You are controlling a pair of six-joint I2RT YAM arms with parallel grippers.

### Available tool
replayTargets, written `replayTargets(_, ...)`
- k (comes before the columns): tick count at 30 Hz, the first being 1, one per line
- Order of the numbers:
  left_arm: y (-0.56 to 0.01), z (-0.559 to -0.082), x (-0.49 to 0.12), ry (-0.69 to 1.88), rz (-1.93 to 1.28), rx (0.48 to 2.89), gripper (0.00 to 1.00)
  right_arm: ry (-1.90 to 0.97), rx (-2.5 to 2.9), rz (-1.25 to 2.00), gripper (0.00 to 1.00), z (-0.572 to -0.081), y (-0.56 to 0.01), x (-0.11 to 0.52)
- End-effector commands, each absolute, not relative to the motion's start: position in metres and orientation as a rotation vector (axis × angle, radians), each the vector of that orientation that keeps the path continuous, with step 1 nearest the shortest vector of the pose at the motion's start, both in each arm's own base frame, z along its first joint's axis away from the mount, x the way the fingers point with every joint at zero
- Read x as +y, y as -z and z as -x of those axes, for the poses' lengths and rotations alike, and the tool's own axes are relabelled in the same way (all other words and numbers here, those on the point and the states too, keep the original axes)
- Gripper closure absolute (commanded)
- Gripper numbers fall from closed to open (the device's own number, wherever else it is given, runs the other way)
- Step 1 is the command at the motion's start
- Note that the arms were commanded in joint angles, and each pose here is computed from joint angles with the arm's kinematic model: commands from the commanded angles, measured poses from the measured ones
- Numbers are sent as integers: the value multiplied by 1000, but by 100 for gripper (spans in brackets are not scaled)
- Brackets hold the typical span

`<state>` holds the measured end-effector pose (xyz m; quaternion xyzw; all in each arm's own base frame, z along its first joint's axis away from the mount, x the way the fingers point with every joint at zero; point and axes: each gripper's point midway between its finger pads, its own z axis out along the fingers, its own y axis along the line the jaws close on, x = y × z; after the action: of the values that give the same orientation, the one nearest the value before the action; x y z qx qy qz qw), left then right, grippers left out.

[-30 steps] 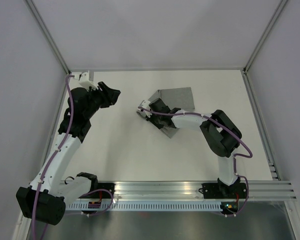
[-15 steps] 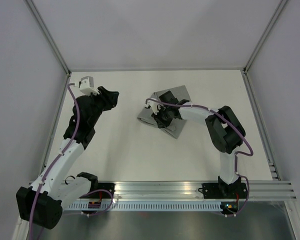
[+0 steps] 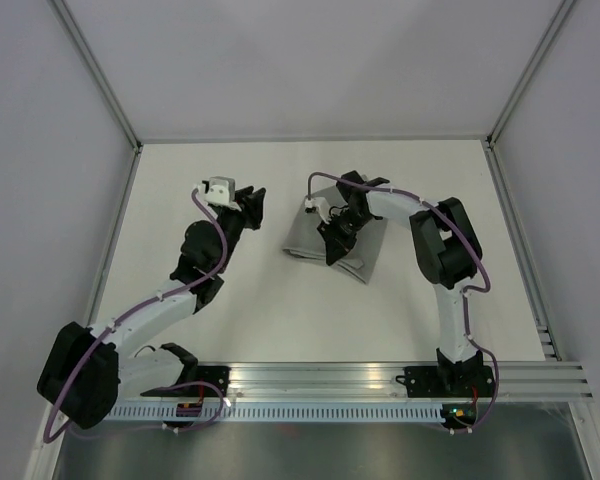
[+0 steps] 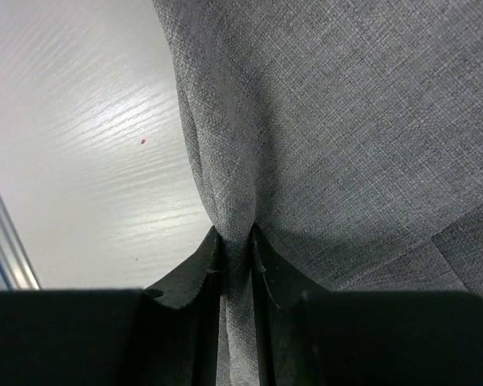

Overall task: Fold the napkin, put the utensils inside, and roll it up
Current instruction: Roll the napkin with the utensil

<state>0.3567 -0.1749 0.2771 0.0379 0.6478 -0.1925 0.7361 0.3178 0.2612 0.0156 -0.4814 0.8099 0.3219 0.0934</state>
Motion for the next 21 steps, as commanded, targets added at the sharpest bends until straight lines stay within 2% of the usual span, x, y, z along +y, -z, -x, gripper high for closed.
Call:
replayTargets(1, -340, -339, -186, 382, -255, 1074, 60, -1106, 2601, 1498, 88, -276, 11, 232)
replayTargets(4, -334, -327, -213, 437, -434, 1035, 56, -1139, 2637, 1480, 88, -278, 15, 225)
replayTargets(8, -297, -321, -250, 487, -720, 1124, 54, -1168, 2673, 1447, 88, -283, 21, 220)
replayTargets(16, -288, -316, -240, 444, -692, 1102, 53, -1177, 2718, 1408, 89, -287, 26, 211)
replayTargets(20, -275, -309, -264, 433, -852, 1090, 49, -1179, 2723, 1401, 89, -289, 28, 210)
replayTargets(21, -255, -305, -273, 445, -924, 1161, 49, -1189, 2732, 1395, 89, -288, 28, 209)
